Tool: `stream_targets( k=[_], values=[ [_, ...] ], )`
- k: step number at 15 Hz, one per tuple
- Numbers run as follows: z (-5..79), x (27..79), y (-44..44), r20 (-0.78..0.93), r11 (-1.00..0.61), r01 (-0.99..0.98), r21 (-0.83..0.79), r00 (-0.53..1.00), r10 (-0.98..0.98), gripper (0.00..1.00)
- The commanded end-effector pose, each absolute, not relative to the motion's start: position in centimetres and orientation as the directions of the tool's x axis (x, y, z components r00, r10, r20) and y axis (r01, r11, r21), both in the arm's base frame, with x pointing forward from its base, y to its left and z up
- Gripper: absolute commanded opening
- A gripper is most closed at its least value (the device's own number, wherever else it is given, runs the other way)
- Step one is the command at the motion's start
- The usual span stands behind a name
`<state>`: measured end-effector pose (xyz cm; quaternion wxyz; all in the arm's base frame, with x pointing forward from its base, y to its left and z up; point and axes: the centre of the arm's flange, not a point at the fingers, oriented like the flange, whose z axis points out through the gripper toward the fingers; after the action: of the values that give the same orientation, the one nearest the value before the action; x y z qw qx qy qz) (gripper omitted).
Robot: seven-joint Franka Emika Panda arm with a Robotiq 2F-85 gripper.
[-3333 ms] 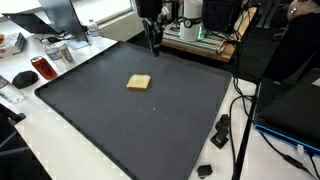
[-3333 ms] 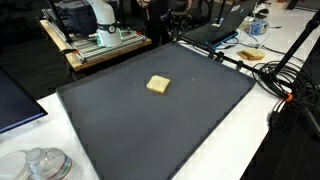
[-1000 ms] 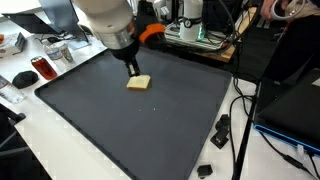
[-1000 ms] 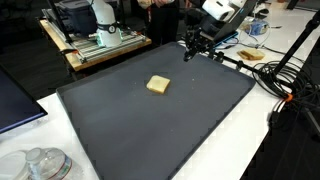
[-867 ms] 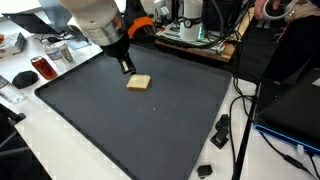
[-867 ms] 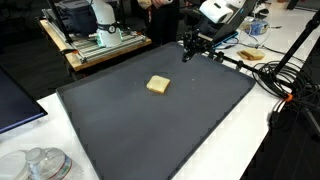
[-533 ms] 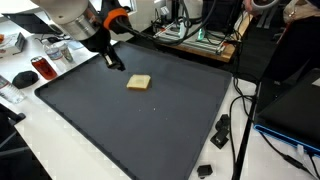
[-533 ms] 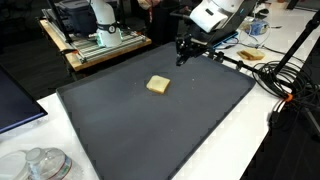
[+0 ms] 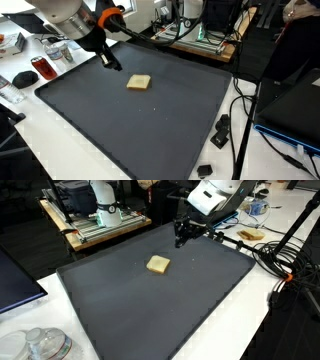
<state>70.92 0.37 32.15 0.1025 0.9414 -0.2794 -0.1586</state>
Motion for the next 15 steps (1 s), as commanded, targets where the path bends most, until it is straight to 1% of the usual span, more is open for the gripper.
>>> stream_targets(
  k=[1,5,8,12,15],
  values=[
    [32.0,71.1,-1.2,-0.276,-0.839,-0.481,0.253,0.796,-0.539,0.05],
    [30.8,70.4,-5.5,-0.336,-0.860,-0.482,0.170,0.792,-0.510,0.05],
    [29.5,68.8,-9.7,-0.386,-0.851,-0.522,0.062,0.774,-0.503,0.05],
    [27.6,66.8,-14.2,-0.340,-0.784,-0.615,-0.081,0.757,-0.558,0.05],
    [25.9,65.4,-17.8,-0.342,-0.697,-0.693,-0.184,0.710,-0.616,0.05]
  ],
)
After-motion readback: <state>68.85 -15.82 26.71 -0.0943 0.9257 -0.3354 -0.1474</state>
